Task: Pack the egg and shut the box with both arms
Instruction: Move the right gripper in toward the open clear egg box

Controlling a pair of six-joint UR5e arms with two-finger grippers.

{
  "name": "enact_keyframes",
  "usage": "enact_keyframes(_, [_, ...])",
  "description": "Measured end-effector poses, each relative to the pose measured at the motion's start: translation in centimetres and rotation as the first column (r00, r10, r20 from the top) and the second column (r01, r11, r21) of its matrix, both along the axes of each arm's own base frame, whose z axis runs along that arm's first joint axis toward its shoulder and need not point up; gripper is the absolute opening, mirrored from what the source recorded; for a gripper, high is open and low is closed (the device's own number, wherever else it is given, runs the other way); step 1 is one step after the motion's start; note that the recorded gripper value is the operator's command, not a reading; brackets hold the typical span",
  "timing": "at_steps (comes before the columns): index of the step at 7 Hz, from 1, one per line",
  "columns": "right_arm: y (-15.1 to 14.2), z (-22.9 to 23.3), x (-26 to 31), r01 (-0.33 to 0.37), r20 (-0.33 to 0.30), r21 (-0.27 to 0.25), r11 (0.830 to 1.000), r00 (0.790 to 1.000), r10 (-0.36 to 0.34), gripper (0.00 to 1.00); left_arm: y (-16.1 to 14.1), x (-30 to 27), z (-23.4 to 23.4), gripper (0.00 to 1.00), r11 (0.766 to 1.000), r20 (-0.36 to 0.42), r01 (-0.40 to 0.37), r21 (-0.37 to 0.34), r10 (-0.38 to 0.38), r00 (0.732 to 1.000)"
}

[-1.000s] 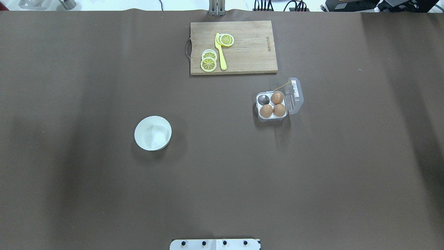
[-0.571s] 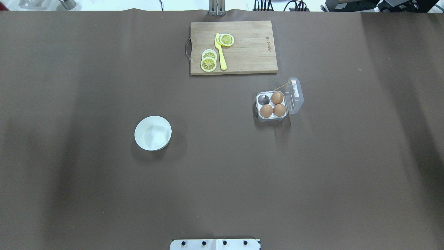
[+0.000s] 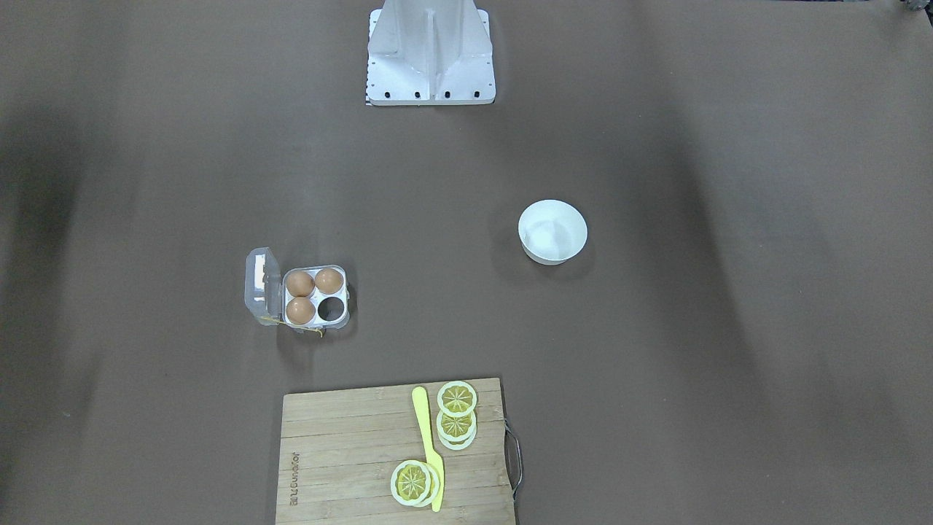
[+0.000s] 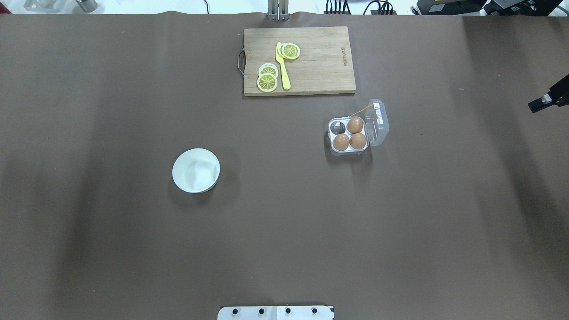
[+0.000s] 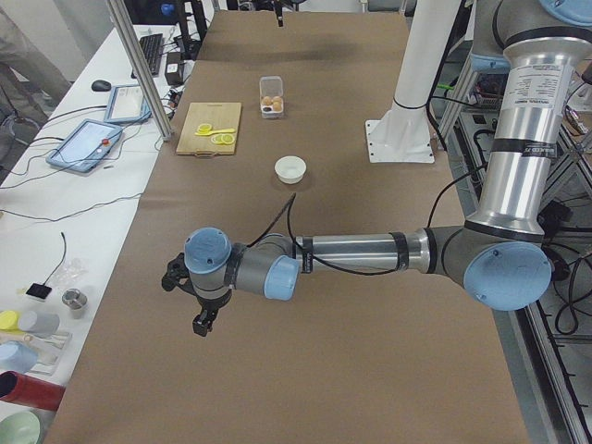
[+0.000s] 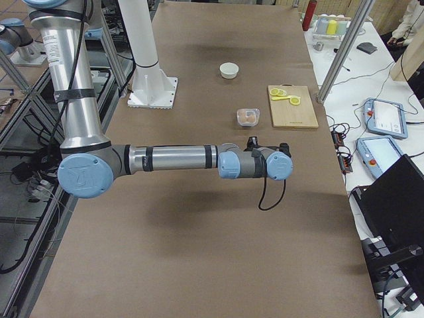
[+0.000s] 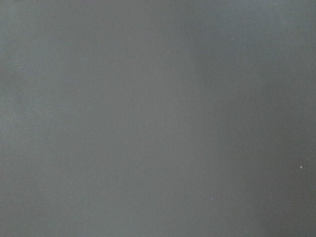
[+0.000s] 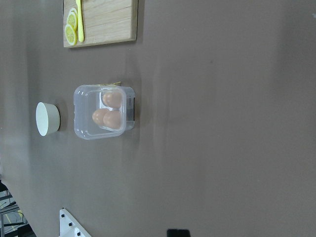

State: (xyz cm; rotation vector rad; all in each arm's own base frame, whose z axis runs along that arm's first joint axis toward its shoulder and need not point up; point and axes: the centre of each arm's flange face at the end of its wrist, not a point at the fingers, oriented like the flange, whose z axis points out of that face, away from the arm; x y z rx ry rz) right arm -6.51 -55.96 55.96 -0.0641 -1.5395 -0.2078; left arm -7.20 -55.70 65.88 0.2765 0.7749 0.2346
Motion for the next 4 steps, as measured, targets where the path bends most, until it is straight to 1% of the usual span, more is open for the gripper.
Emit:
enact_keyframes(2, [-1.7,-0.4,-2.3,0.035,0.022,-0.008,0.999,0.999,-0.035,0.0,0.1,-0.3,0.6,0.98,1.0,-0.001,0.005,-0.009,-0.005,1.0])
enact_keyframes(4, [-2.7,-1.7,-5.4,0.086,0.089,-0.014,0.996,0.992,-0.084,0.0,-0.2,-0.3,0.4,0.98,1.0,-0.001,0.006,-0.008,-0.006,1.0])
